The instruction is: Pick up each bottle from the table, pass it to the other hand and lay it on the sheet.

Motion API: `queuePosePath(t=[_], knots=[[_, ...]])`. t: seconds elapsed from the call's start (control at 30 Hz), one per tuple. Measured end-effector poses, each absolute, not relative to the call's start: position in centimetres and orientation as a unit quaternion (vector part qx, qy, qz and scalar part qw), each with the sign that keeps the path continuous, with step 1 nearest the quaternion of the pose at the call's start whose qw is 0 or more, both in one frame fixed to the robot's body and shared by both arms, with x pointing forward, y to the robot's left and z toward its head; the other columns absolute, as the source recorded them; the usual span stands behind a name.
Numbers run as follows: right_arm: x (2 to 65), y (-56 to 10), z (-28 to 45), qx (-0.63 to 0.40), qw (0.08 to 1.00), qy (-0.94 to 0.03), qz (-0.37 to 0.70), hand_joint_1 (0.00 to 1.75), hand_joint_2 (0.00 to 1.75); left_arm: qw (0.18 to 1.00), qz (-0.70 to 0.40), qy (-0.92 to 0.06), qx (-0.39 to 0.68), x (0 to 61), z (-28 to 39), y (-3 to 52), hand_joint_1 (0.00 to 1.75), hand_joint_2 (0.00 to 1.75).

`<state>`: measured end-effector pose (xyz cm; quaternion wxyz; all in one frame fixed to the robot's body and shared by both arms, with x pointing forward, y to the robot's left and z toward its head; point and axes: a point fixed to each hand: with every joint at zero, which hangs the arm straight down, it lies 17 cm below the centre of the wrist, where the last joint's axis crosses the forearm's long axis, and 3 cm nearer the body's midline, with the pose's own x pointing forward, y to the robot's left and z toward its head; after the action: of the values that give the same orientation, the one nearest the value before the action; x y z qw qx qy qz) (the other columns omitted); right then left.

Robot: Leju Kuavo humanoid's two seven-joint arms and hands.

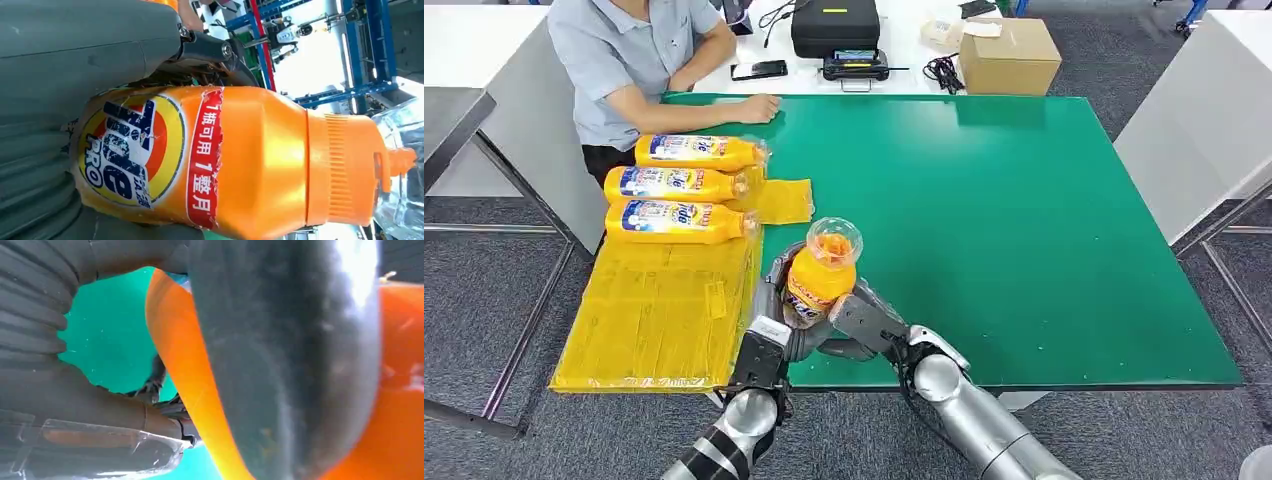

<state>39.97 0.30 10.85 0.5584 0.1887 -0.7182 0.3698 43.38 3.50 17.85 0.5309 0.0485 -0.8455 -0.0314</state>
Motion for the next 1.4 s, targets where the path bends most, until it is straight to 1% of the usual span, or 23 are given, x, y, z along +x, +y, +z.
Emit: queuePosePath(t=[0.03,0.07,0.1,0.2,0.27,0.43,0.47,0.5,0.6,0.8,0.87,0.93,1.0,1.03,1.1,1.2,1.4], knots=[[40.0,0.3,10.9,0.189,0.558,-0.718,0.37,1.1,1.75,0.536,-0.03,-0.842,0.044,43.5,17.7,3.5,1.75,1.75],[40.0,0.3,10.8,0.189,0.559,-0.718,0.37,0.3,1.75,0.545,-0.026,-0.837,0.037,43.7,17.4,3.5,1.75,1.75],[40.0,0.3,10.8,0.189,0.559,-0.718,0.37,0.0,1.75,0.555,-0.021,-0.831,0.027,43.8,17.0,3.5,1.75,1.75],[40.0,0.3,10.8,0.188,0.56,-0.718,0.369,0.0,1.75,0.572,-0.009,-0.82,0.014,44.1,16.5,3.7,1.75,1.75],[40.0,0.3,10.5,0.181,0.561,-0.716,0.374,0.0,1.75,0.572,-0.002,-0.82,0.024,44.2,16.4,4.4,1.75,1.75],[40.3,-0.2,10.2,0.157,0.559,-0.72,0.379,0.0,1.75,0.531,-0.02,-0.845,0.068,44.0,18.4,5.4,1.75,1.75],[40.5,-0.6,9.9,0.135,0.557,-0.725,0.382,0.0,1.75,0.501,-0.042,-0.859,0.096,43.7,19.6,5.8,1.75,1.75],[40.6,-0.8,9.7,0.127,0.557,-0.727,0.382,0.0,1.75,0.492,-0.046,-0.863,0.106,43.6,20.0,6.1,1.75,1.75],[40.6,-1.2,9.3,0.118,0.559,-0.727,0.382,0.0,1.75,0.489,-0.038,-0.863,0.118,43.6,20.3,7.2,1.75,1.75],[41.1,-2.6,8.2,0.062,0.559,-0.73,0.389,0.0,1.75,0.472,-0.052,-0.866,0.157,43.1,20.9,8.7,1.75,1.75],[40.9,-3.0,7.6,0.048,0.559,-0.729,0.393,0.0,1.75,0.44,-0.093,-0.871,0.196,42.7,21.6,8.8,1.75,1.75],[40.7,-3.3,7.2,0.041,0.56,-0.727,0.394,0.0,1.75,0.385,-0.162,-0.872,0.256,42.1,22.5,8.3,1.75,1.75],[40.6,-3.7,7.0,0.038,0.562,-0.728,0.391,0.0,1.75,0.332,-0.239,-0.848,0.337,42.1,22.6,8.7,1.75,1.75],[40.5,-3.8,7.0,0.037,0.563,-0.728,0.388,0.0,1.75,0.322,-0.259,-0.834,0.365,42.4,22.4,9.2,1.75,1.75],[40.4,-4.2,6.9,0.035,0.564,-0.73,0.384,0.0,1.75,0.323,-0.283,-0.802,0.415,43.3,21.7,11.1,1.75,1.75],[40.3,-4.6,7.1,0.034,0.565,-0.734,0.376,0.0,1.75,0.341,-0.29,-0.771,0.453,44.2,20.6,13.9,1.75,1.75],[39.7,-5.5,7.5,0.033,0.566,-0.744,0.353,0.0,1.75,0.388,-0.302,-0.724,0.484,45.9,17.4,17.4,1.75,1.75]])
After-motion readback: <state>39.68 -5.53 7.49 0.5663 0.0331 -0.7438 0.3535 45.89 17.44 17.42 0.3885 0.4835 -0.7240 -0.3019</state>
